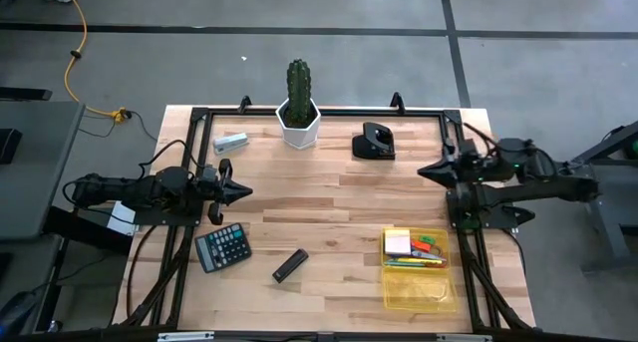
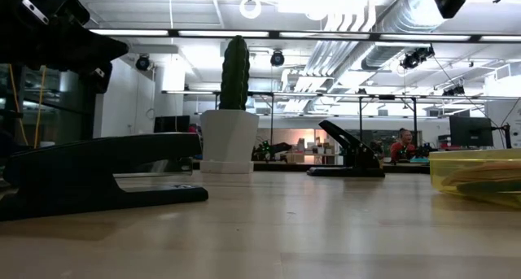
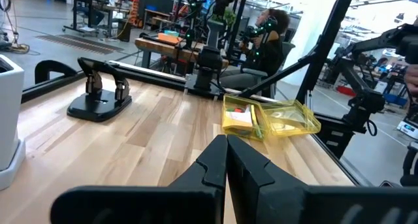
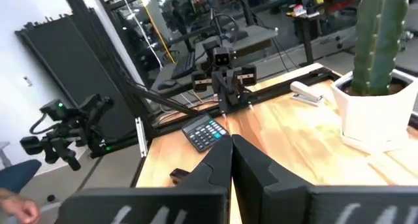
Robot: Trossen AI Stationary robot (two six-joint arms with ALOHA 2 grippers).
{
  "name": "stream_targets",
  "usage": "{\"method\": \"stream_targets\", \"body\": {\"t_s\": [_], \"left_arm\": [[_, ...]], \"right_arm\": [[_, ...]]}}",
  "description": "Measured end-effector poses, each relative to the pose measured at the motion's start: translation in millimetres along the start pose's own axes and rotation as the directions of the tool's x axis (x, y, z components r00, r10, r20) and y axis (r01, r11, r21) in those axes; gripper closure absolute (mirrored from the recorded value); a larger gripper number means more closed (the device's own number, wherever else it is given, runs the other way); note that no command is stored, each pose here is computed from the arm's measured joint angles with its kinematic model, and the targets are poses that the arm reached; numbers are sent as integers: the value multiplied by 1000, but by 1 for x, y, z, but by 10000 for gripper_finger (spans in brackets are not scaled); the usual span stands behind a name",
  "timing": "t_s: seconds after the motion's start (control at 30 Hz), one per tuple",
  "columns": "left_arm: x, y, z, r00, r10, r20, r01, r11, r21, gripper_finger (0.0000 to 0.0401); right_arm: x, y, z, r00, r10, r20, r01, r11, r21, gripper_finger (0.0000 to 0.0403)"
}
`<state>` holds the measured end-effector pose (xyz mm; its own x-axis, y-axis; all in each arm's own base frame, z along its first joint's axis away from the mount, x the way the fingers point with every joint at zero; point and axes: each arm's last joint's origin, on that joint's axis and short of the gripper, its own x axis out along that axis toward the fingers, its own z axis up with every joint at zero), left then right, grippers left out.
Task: Pack school essentials
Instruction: Return to Home Position
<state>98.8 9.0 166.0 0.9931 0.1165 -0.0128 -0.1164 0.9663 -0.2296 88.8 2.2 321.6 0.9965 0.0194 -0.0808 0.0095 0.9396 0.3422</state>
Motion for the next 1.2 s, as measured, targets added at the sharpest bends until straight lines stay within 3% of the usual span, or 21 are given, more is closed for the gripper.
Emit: {"method": "stream_targets", "body": {"t_s": [0.13, 0.27, 0.43, 0.7, 0.87, 1.2], "left_arm": [[0, 0, 0, 1000, 0, 0, 0, 1000, 0, 401], [0, 0, 0, 1000, 0, 0, 0, 1000, 0, 401], [0, 0, 0, 1000, 0, 0, 0, 1000, 0, 401], [0, 0, 1, 1000, 0, 6, 0, 1000, -1, 401], [0, 0, 0, 1000, 1, 2, -1, 1000, 0, 400], [0, 0, 0, 1000, 2, 1, -2, 1000, 0, 400]], "right_arm": [[-10, -2, -8, 997, 47, 54, -46, 999, -21, 403], [-6, -12, -39, 985, 131, 112, -132, 991, 5, 403], [-9, -25, -76, 978, 145, 152, -148, 989, 8, 403], [7, -36, -104, 983, 105, 153, -102, 994, -29, 403], [15, -43, -121, 966, 126, 224, -122, 992, -34, 403], [22, -53, -144, 996, 26, 81, -15, 991, -136, 403]]}}
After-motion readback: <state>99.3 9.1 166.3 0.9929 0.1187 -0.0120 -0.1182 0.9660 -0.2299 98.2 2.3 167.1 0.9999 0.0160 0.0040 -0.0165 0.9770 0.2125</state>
